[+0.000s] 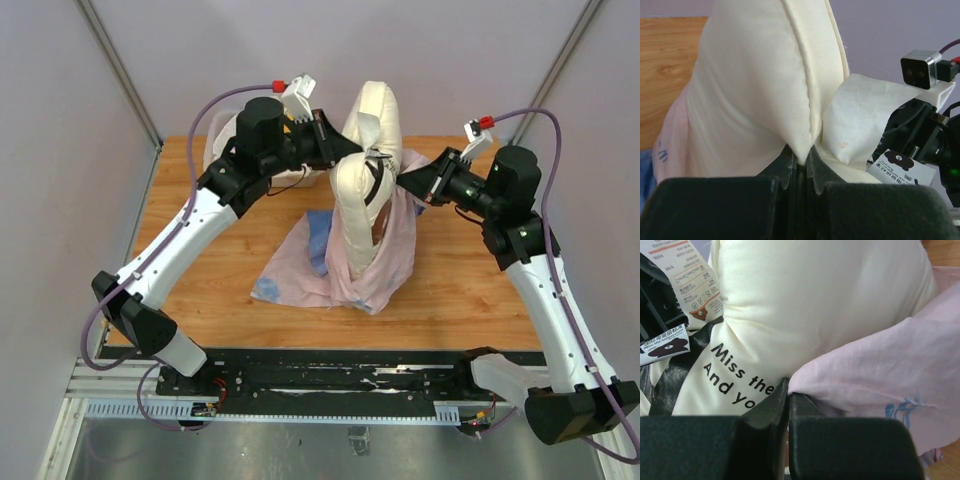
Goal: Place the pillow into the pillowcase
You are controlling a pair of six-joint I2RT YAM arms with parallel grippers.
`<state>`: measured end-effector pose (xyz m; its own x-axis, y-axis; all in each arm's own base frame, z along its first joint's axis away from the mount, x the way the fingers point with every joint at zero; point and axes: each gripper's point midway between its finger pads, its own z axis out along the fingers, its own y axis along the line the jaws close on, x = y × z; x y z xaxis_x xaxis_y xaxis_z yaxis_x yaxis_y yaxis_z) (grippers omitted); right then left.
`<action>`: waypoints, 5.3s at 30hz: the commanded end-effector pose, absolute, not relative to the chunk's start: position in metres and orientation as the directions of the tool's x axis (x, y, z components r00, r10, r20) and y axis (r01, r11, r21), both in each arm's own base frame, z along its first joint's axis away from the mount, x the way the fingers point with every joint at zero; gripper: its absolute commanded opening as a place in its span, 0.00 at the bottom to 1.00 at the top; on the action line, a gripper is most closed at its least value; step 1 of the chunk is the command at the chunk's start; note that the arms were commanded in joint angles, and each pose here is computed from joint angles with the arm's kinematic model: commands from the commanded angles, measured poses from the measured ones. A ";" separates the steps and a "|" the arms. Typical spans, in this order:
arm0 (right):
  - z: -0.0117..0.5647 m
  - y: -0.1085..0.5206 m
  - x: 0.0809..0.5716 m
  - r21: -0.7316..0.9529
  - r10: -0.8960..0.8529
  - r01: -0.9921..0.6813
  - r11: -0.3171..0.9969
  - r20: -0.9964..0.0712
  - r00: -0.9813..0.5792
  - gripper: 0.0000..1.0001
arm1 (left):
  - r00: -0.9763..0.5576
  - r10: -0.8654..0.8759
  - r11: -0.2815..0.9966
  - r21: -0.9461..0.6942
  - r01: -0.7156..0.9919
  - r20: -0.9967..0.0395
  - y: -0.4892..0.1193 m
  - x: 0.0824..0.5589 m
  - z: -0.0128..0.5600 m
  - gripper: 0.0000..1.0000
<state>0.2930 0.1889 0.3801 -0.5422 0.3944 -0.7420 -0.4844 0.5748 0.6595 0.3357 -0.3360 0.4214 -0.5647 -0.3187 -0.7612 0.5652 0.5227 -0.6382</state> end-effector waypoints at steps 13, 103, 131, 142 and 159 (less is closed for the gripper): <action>0.366 0.162 0.308 0.703 0.468 -0.381 0.601 -0.695 -0.546 0.01 | -0.654 -0.140 0.547 -0.608 0.575 -0.744 -0.388 0.331 0.354 0.08; 0.299 0.209 0.284 0.771 0.331 -0.384 0.508 -0.586 -0.740 0.01 | -0.545 -0.252 0.448 -0.596 0.667 -0.799 -0.275 0.310 0.417 0.91; 0.306 0.206 0.279 0.771 0.323 -0.367 0.521 -0.576 -0.751 0.01 | -0.667 -0.054 0.923 -0.291 0.251 -0.743 -0.194 0.372 0.187 0.90; 0.305 0.207 0.280 0.772 0.323 -0.364 0.521 -0.574 -0.753 0.01 | -0.704 -0.037 0.939 -0.265 0.218 -0.709 -0.196 0.386 0.155 0.71; 0.307 0.207 0.281 0.767 0.322 -0.380 0.517 -0.586 -0.744 0.01 | -0.691 -0.130 0.872 -0.414 0.262 -0.711 -0.213 0.363 0.243 0.00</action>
